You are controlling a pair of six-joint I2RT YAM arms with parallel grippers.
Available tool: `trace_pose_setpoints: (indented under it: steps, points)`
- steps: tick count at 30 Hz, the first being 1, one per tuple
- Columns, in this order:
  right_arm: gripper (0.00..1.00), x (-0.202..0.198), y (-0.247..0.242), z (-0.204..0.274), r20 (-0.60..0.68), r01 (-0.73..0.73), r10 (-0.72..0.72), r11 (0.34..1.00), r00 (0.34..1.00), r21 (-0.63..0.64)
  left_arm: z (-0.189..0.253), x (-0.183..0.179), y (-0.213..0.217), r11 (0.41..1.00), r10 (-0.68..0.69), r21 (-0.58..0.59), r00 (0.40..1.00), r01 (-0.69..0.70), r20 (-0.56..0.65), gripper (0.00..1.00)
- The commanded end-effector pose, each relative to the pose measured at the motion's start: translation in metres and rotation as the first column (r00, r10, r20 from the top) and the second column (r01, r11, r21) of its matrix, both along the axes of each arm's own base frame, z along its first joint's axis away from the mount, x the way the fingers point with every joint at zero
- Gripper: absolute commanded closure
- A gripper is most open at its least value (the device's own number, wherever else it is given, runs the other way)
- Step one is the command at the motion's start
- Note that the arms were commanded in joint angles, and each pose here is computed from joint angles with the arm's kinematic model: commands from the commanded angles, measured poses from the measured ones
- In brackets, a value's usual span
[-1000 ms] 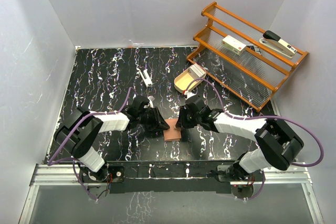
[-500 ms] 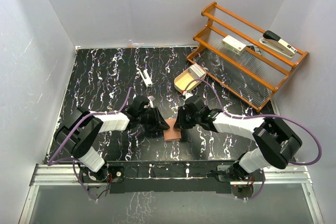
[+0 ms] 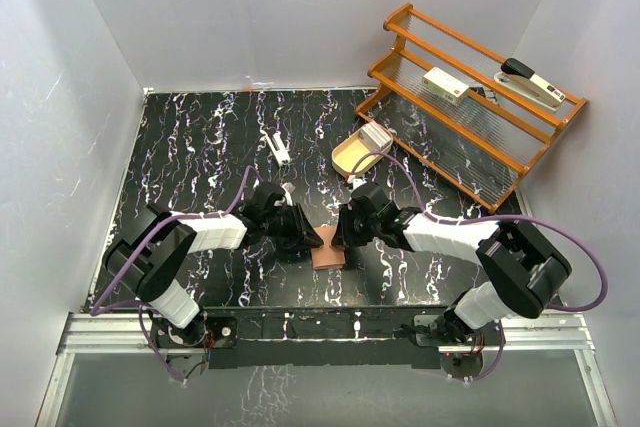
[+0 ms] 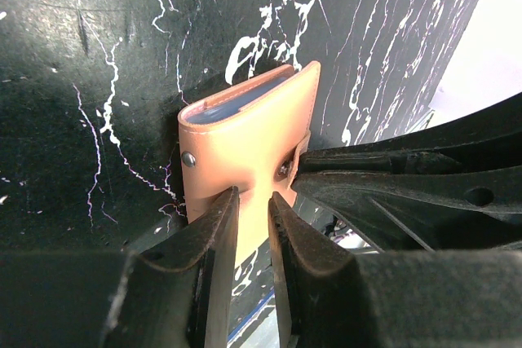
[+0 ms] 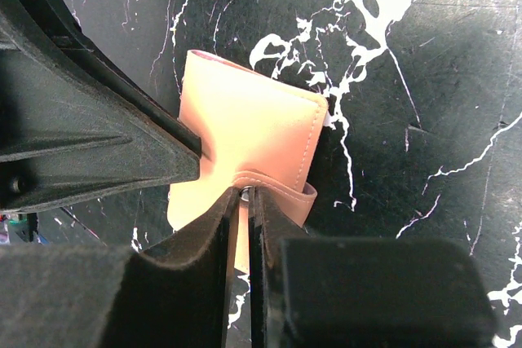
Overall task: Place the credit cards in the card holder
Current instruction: Close the card holder at the center of the board.
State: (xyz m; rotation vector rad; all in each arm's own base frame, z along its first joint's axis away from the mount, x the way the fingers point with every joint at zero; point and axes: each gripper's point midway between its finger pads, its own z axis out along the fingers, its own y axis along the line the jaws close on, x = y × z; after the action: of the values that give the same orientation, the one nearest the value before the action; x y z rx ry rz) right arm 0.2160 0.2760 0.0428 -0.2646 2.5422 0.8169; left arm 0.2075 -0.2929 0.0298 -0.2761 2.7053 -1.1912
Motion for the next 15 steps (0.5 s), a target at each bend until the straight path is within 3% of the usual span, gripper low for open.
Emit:
trace_pose_setpoints:
  steps: [1, 15]
  points:
    - [0.90, 0.0053, 0.0064, 0.0011, 0.009, -0.012, 0.012, 1.000, 1.000, 0.010, -0.0249, -0.0130, 0.0109, 0.995, -0.002, 0.104, 0.999, 0.007, -0.049, 0.78]
    - [0.90, 0.0054, 0.0122, 0.0056, 0.005, -0.043, 0.043, 0.999, 0.999, 0.019, -0.0290, -0.0139, 0.0090, 0.995, -0.004, 0.102, 0.998, 0.010, -0.057, 0.78]
